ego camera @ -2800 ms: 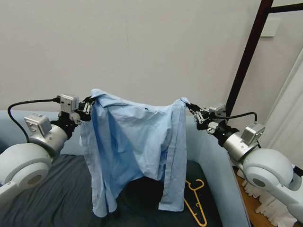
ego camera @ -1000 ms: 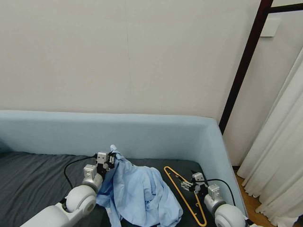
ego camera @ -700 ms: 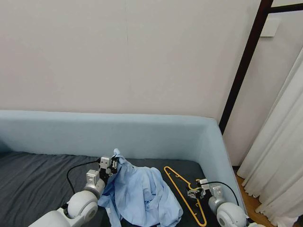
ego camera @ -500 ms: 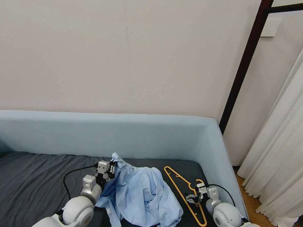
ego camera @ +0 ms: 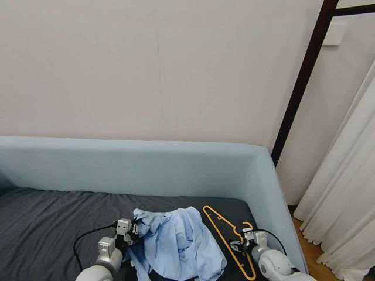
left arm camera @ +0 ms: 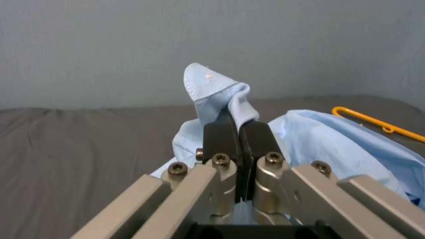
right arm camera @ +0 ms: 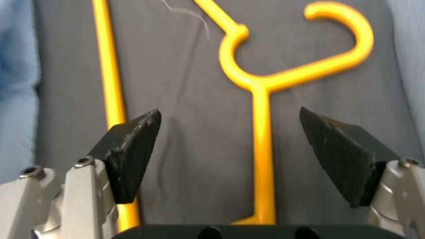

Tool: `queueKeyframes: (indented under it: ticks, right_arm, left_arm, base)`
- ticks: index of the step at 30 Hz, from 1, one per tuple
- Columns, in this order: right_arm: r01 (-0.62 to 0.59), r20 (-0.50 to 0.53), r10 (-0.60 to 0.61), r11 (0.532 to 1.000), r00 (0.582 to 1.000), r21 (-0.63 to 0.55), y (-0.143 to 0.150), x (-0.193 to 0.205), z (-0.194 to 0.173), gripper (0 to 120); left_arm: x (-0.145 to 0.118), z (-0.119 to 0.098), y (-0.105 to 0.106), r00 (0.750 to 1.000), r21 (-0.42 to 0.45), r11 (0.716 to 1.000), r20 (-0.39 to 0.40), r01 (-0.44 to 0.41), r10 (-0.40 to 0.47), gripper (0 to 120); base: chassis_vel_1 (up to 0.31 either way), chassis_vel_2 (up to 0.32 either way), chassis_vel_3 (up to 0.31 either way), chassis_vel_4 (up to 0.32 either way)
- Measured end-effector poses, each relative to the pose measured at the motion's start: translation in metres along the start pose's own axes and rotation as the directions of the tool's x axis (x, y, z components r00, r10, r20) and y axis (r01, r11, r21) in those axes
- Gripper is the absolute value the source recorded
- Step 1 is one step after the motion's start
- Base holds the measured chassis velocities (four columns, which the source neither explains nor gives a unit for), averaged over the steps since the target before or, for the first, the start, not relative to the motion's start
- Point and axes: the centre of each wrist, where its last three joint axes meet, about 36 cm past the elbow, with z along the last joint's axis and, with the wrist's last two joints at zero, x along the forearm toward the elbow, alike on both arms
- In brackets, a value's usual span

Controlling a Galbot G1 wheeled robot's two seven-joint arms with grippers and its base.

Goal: Pick up the clothes from the sofa and hang them on the clothes hanger.

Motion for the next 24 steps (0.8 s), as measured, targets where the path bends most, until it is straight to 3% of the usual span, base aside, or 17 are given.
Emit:
queueKeyframes:
  ticks: [3,6,20,24]
  right_arm:
    - [-0.003,-0.007,0.003,1.0,1.0,-0.009,-0.004,-0.002,0.003,72]
    - [-0.009,-0.016,0.009,1.0,1.0,-0.025,-0.011,-0.006,0.005,57]
    - [-0.003,-0.035,0.001,0.999,0.999,-0.052,-0.018,-0.01,0.011,8]
    - [0.001,-0.042,-0.003,0.999,0.999,-0.05,-0.018,-0.01,0.012,4]
  left_arm:
    - [0.001,0.001,-0.001,1.0,0.002,1.0,-0.001,0.001,-0.001,0]
    - [0.002,0.001,-0.002,1.0,0.003,1.0,-0.001,0.001,-0.001,0]
    - [0.006,-0.001,-0.001,1.0,-0.008,1.0,-0.001,-0.006,0.006,0]
    - [0.007,-0.004,0.001,1.0,-0.015,1.0,0.002,-0.008,0.008,0]
  base:
    - [0.0,0.0,0.0,0.0]
    - [0.0,0.0,0.0,0.0]
    - [0.0,0.0,0.0,0.0]
    - [0.0,0.0,0.0,0.0]
